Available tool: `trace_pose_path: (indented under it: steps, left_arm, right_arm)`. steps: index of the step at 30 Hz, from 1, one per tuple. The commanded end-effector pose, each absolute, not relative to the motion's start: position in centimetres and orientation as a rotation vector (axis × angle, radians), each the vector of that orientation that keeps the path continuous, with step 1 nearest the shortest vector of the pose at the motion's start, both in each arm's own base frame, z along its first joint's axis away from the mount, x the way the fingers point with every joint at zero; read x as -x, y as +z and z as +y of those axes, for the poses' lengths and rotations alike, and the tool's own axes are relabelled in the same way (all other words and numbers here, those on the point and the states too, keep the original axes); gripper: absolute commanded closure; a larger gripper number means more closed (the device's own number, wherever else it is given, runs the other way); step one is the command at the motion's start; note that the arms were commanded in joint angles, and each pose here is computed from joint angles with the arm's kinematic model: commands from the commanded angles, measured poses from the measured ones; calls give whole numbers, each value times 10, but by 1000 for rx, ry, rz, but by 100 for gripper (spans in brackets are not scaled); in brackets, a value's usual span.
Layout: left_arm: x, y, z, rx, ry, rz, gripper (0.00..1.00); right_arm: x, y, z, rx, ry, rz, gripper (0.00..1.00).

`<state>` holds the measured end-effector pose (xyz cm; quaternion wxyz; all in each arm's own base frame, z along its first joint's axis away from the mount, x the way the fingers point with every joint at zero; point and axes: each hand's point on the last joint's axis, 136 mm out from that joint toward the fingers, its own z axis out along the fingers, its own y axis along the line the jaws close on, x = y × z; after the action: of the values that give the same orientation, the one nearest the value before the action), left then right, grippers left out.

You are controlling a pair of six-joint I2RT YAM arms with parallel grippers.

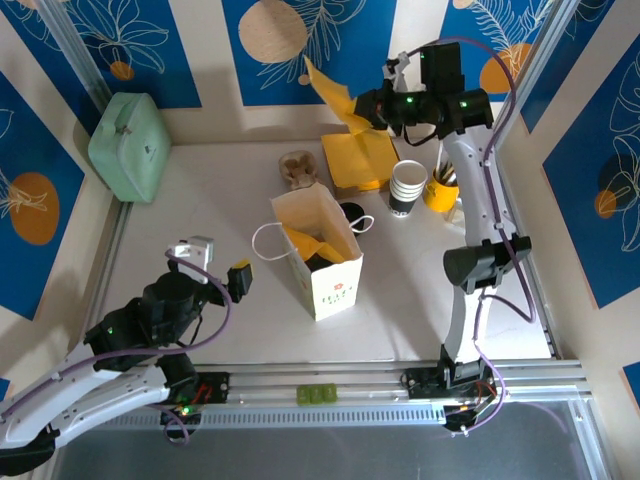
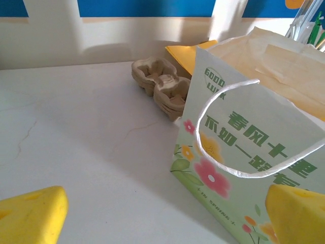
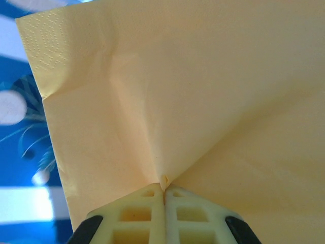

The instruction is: Pack the takeout coffee

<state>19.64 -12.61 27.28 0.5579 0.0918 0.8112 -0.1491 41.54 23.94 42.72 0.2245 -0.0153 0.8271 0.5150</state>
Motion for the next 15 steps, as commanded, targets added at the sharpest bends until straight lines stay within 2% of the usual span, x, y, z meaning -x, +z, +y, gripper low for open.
trace_pose_path:
  steps: [1, 8, 15]
  left_arm:
    - [-194, 287, -132, -201, -427, 1889, 1]
    - [-197, 285, -139, -209, -429, 1892, 1]
    - [-201, 286, -149, -209, -458, 1881, 1]
  right_arm:
    - [-343, 473, 263, 253, 1640, 2220, 100]
    - [-275, 479, 288, 334, 1702, 2186, 100]
    - [-236, 463, 298, 318, 1628, 2188, 100]
